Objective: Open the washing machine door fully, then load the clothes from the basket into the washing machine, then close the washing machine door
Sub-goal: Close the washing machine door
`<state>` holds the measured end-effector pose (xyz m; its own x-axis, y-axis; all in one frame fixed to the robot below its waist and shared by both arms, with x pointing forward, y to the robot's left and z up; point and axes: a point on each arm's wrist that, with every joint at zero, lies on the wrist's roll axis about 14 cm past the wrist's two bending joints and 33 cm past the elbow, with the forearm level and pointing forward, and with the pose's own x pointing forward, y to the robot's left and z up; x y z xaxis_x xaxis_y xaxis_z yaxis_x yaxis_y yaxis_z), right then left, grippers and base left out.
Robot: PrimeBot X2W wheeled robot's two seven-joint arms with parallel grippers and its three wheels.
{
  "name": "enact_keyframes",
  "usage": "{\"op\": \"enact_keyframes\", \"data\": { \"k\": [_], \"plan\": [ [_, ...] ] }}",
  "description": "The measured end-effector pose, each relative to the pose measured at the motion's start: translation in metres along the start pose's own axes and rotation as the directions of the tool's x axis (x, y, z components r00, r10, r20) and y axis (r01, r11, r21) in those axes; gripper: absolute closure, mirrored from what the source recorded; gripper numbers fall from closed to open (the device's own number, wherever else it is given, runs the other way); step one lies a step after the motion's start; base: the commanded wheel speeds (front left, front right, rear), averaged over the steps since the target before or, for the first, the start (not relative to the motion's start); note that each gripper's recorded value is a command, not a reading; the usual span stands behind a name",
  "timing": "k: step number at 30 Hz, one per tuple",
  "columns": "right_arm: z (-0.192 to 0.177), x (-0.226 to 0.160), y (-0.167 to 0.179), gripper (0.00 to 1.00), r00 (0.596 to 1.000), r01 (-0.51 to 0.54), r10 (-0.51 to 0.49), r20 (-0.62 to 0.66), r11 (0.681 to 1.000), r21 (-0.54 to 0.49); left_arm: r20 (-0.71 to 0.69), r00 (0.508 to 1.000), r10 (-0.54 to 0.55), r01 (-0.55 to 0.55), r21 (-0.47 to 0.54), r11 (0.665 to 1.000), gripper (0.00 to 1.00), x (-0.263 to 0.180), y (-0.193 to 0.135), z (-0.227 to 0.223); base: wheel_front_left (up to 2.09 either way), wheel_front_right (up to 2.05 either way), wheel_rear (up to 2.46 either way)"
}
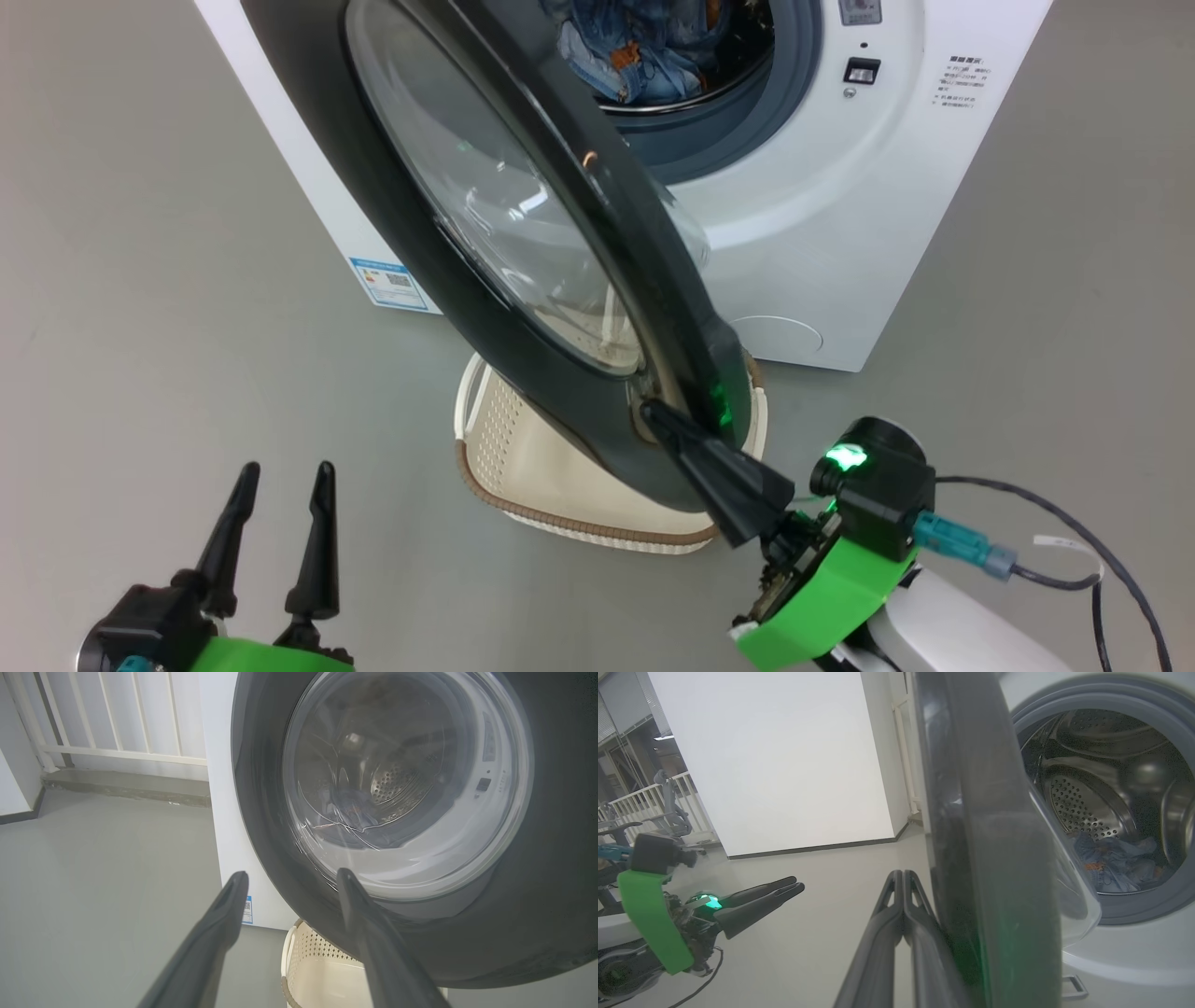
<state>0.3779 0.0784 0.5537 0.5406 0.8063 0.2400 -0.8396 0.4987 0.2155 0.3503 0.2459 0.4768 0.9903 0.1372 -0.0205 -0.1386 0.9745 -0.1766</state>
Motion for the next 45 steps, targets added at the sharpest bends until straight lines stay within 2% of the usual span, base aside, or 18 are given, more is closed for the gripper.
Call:
{"op": "enact_keyframes", "data": {
  "k": [18,37,45],
  "plan": [
    [0.018,0.008,-0.084,1.0,0.981,0.188,-0.185,0.062,0.981,-0.05,0.004,0.999,-0.038,0.038,0.02,0.999,0.0,0.019,-0.013,0.0,0.0,0.0,0.0],
    [0.025,0.033,-0.159,1.0,0.958,0.278,-0.269,0.101,0.956,-0.09,0.002,0.999,-0.046,0.046,0.032,0.998,0.0,0.043,-0.02,-0.003,0.0,0.0,0.0],
    [0.033,0.042,-0.193,1.0,0.935,0.338,-0.325,0.14,0.938,-0.08,0.008,0.999,-0.047,0.047,0.037,0.998,0.0,0.05,-0.022,-0.002,0.0,0.0,0.0]
  ]
}}
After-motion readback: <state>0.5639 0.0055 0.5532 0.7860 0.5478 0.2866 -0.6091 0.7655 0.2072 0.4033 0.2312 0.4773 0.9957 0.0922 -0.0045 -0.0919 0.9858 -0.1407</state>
